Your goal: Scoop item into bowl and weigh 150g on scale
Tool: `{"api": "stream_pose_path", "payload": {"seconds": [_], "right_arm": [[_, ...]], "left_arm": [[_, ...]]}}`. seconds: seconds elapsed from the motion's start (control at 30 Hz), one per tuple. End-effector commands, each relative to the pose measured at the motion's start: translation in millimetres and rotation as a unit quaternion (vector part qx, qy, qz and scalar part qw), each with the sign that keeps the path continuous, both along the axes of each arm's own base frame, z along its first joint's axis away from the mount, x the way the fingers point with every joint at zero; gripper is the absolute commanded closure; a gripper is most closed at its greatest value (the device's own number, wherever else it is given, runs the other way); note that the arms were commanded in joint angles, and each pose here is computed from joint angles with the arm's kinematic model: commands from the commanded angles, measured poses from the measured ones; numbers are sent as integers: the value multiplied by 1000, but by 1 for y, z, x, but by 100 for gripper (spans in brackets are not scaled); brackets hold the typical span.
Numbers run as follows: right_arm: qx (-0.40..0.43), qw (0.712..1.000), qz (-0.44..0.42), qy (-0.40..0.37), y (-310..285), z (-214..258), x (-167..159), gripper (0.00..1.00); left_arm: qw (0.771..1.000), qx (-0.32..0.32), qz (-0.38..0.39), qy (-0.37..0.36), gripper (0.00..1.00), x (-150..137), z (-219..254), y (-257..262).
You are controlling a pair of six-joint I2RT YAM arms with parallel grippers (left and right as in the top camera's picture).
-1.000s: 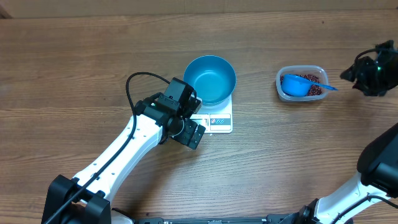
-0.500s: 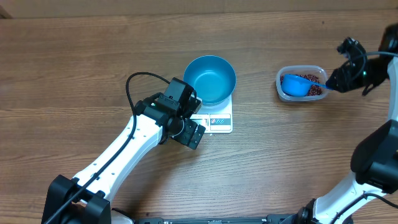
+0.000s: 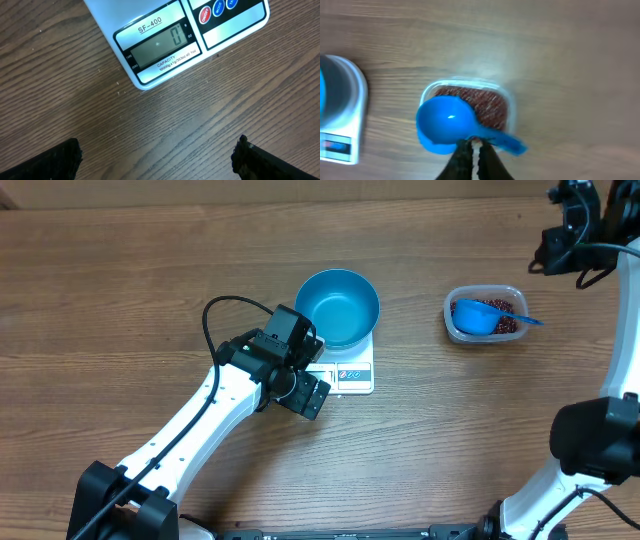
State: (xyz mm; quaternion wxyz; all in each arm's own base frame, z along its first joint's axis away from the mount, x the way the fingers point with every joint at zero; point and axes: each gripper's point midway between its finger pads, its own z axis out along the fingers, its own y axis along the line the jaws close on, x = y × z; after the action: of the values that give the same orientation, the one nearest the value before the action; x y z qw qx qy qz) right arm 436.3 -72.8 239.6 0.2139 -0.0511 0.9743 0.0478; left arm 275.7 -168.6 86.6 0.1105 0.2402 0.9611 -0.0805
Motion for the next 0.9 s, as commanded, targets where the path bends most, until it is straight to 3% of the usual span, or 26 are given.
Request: {"api": "stream_pose_path", "payload": {"seconds": [0.0,0.17,0.33,0.53,0.87], "right_arm": [[58,994,-83,48,15,-23,-3,94],[62,993,-67,70,38,-63,1,95],[84,984,-133,79,43,-89,7,96],[92,974,-154,138,50,-123,-17,96],[102,944,-212,232,71,-128,-57,96]], "left_arm": [[1000,-2,-7,-13,0,2,7,1],[1000,-2,-7,-13,0,3,7,1],[1000,-2,-7,-13,0,3,7,1],[1000,-2,-7,-13,1,2,7,1],[1000,-2,-7,-13,0,2,7,1]]}}
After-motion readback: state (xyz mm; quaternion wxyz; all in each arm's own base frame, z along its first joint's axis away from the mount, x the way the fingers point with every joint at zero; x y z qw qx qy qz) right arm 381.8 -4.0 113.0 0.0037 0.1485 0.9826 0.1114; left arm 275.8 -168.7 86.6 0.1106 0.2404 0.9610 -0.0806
